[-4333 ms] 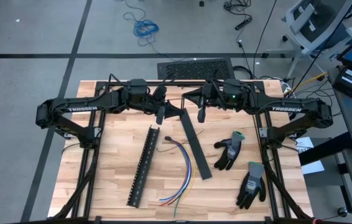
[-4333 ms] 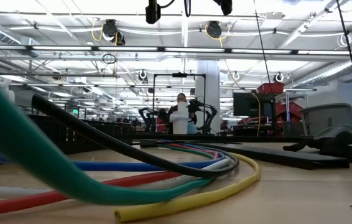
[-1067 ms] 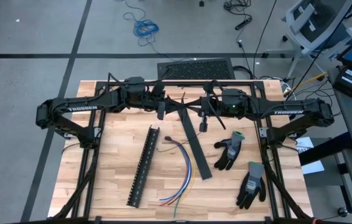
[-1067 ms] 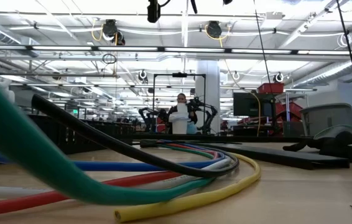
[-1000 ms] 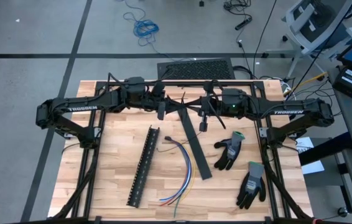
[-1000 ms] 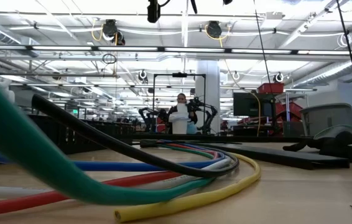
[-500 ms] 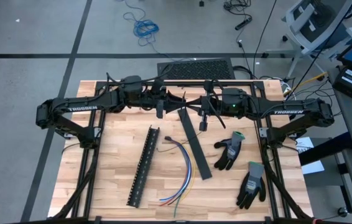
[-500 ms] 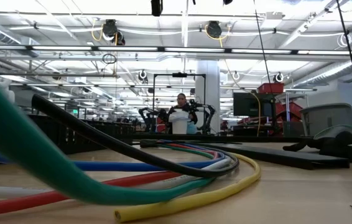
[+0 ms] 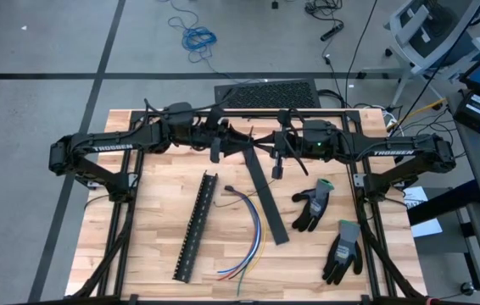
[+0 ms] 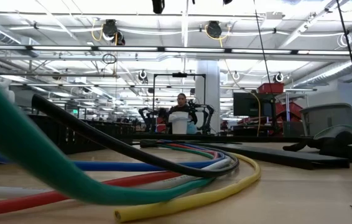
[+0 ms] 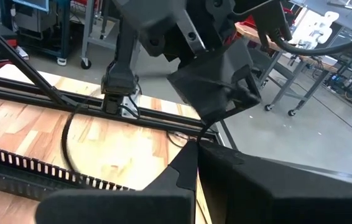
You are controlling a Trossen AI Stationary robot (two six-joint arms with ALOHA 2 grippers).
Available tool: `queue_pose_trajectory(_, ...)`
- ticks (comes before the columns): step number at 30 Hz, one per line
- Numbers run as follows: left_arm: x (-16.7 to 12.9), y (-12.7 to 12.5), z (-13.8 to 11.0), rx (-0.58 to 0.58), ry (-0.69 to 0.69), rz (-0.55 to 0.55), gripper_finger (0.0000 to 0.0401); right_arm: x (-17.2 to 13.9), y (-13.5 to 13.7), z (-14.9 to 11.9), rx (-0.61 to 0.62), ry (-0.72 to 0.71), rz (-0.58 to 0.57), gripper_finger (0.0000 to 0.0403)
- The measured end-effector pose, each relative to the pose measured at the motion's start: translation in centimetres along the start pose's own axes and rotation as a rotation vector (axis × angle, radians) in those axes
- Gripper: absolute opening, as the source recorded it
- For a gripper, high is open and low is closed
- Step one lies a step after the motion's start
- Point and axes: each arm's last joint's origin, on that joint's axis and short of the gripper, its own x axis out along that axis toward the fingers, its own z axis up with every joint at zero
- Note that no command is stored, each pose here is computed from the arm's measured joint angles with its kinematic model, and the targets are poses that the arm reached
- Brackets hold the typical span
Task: Ziptie cables
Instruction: Wrap the black zip tie on the cables
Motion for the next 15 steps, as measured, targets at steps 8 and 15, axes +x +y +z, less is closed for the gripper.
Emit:
queue_pose_trajectory(8,0.01,0.25,-0.36,0.091,0.027,0.037,0.0181,0.0,-0.02,-0.01,0.0,0.001,-0.004,0.0)
queue_pose_trajectory(15,-0.03,0.45,-0.55,0.141,0.051,0.056,0.0181,0.0,-0.03,-0.03,-0.001,0.004,-0.004,0.0)
